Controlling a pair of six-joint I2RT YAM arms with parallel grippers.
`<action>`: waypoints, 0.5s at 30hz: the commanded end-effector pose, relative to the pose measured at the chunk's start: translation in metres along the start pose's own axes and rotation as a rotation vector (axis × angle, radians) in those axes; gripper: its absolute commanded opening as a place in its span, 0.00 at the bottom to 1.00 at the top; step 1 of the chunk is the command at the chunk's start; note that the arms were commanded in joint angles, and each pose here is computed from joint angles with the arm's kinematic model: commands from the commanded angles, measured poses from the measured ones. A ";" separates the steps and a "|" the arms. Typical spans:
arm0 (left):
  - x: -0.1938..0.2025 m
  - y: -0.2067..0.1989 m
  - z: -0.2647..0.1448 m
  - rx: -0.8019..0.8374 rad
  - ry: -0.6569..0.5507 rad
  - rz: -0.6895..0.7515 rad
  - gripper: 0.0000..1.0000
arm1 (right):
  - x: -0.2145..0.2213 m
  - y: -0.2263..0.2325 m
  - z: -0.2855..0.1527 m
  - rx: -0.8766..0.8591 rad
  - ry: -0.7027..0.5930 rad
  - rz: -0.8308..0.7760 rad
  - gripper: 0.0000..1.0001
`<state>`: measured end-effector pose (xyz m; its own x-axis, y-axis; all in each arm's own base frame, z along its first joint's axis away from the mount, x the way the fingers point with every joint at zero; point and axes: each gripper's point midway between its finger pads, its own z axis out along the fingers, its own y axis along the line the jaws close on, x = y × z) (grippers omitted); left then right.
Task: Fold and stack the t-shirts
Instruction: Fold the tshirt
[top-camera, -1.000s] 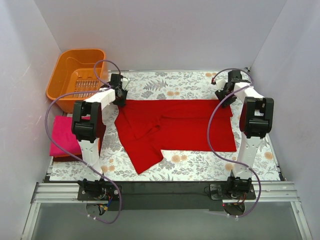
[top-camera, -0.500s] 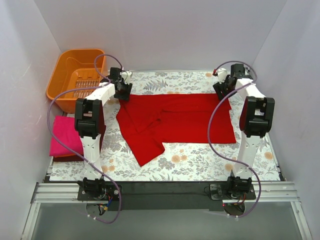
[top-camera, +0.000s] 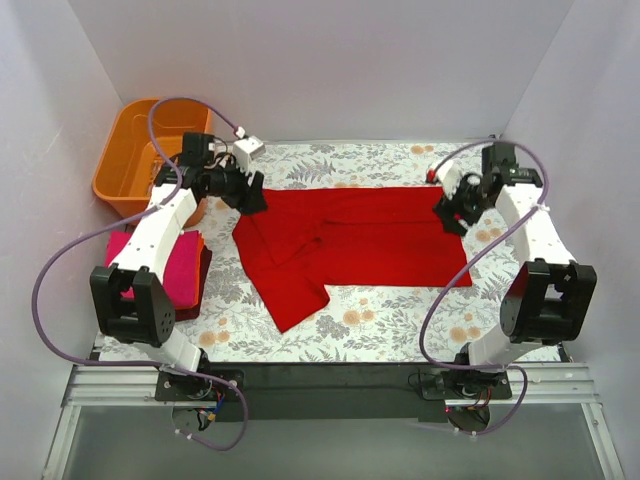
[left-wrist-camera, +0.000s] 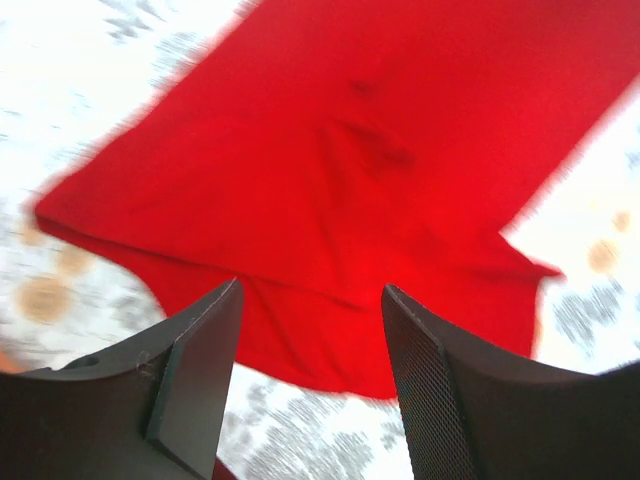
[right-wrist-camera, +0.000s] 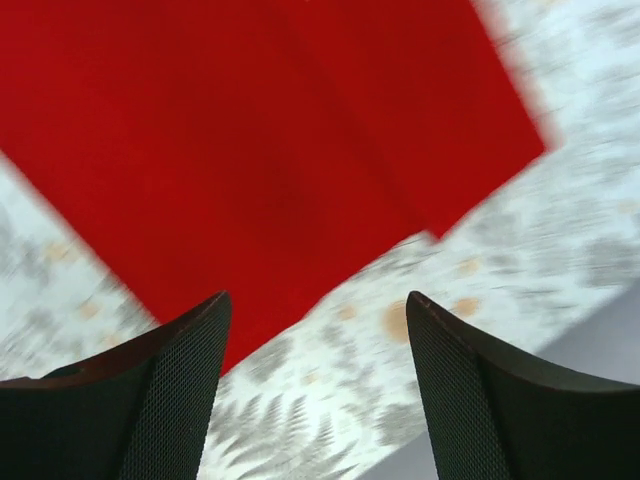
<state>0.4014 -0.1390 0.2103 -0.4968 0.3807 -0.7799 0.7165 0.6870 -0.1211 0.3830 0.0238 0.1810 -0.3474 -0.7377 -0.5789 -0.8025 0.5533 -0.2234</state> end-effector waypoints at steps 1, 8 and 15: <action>0.044 -0.049 -0.006 0.198 0.063 0.013 0.57 | 0.075 0.090 0.001 -0.299 0.188 -0.071 0.74; 0.089 -0.085 -0.015 0.255 0.126 0.021 0.56 | 0.145 0.120 0.006 -0.319 0.361 -0.217 0.60; 0.107 -0.092 -0.016 0.249 0.160 -0.001 0.56 | 0.159 0.107 0.031 -0.269 0.383 -0.247 0.47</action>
<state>0.2770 -0.1491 0.1312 -0.6089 0.4879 -0.6254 0.7723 0.5444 -0.3273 0.2379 -0.0112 0.0478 -0.3063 -0.9243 -0.2278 -0.9496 0.3136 0.0046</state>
